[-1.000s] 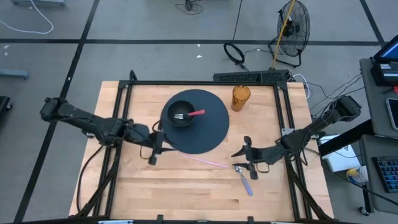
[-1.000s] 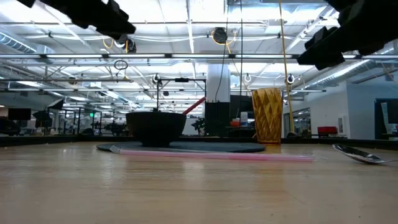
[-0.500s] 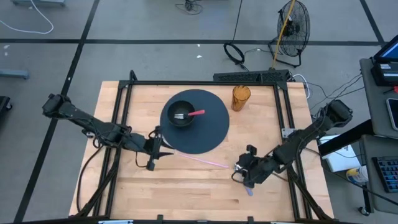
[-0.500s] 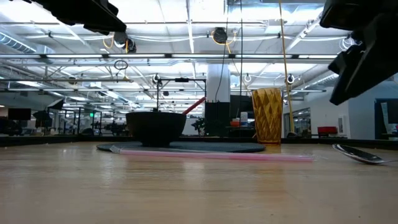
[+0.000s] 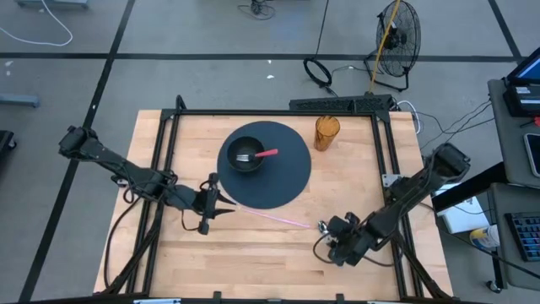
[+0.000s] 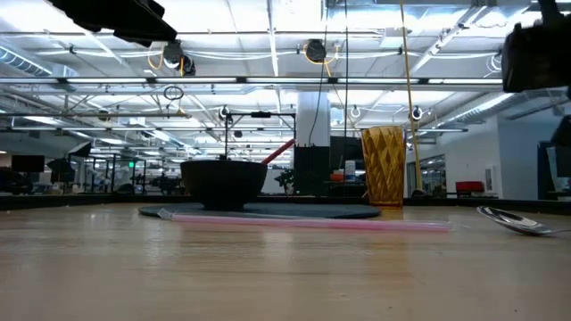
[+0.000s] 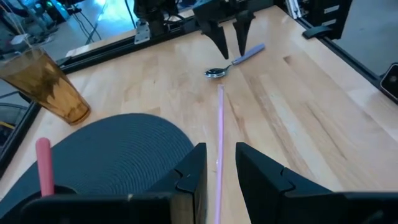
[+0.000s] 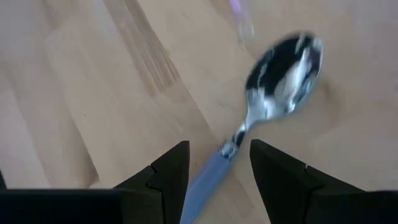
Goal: Pick & Place Utensil
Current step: Put the blue spoon into the bowl
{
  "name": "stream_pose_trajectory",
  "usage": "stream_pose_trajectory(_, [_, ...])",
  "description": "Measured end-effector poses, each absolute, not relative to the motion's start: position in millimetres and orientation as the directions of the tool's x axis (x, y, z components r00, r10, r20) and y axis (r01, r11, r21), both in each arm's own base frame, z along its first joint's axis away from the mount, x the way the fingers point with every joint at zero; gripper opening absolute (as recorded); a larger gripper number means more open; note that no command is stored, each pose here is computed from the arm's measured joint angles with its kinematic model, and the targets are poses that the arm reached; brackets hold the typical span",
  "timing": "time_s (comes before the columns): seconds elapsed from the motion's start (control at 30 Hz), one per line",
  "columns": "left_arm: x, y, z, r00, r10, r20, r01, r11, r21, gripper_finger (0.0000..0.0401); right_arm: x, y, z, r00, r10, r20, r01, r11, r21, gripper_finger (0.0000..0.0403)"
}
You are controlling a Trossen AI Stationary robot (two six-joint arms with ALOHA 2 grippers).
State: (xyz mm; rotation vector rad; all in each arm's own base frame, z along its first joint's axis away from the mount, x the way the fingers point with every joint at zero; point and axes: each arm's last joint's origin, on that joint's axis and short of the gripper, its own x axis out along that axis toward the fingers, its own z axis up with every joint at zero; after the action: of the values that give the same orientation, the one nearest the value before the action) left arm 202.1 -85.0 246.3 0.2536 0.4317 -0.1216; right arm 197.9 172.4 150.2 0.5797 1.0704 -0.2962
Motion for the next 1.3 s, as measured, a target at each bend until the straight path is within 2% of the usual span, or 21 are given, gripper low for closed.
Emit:
stream_pose_trajectory(0.57, [201, -90, 248, 0.907, -0.081, -0.414, 0.184, 0.959, 0.216, 0.009, 196, 164, 146, 0.407, -0.013, -0.913, 0.587, 0.77, 0.25, 0.0164])
stream_pose_trajectory(0.8, [201, -90, 248, 0.907, -0.081, -0.413, 0.184, 0.959, 0.216, 0.009, 200, 165, 146, 0.431, -0.001, -0.902, 0.557, 0.787, 0.265, 0.0165])
stream_pose_trajectory(1.3, [201, -90, 248, 0.908, -0.08, -0.411, 0.18, 0.96, 0.212, 0.009, 207, 168, 128, 0.374, 0.022, -0.927, 0.503, 0.835, 0.223, 0.0164])
